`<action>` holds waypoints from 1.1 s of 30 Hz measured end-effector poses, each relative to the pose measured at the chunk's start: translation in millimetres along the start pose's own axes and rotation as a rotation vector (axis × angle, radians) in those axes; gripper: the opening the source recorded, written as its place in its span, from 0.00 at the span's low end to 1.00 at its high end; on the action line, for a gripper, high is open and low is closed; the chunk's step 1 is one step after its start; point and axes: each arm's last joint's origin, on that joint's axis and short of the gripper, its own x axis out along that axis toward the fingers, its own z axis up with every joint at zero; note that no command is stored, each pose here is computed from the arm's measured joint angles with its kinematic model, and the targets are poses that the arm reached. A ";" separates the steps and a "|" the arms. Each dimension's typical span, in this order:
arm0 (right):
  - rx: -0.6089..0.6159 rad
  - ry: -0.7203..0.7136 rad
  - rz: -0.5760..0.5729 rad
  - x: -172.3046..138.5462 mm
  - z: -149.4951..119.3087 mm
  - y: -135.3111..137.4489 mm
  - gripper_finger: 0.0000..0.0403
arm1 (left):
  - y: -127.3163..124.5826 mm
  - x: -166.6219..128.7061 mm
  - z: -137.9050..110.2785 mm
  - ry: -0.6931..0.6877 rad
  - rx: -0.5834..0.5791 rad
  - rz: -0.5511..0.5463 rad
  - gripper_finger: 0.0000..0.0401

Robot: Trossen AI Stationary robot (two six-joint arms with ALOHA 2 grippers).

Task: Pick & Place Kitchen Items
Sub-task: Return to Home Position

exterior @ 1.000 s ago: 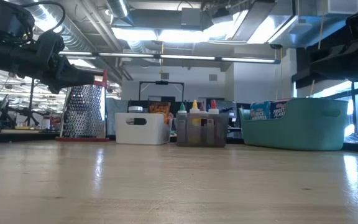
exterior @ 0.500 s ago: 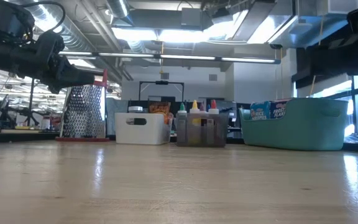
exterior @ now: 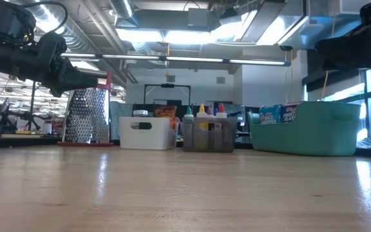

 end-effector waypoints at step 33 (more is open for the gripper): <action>-0.005 0.016 -0.054 0.5 -1.7 -5.1 0.00 | 0.0 0.0 0.0 0.000 0.000 0.000 0.02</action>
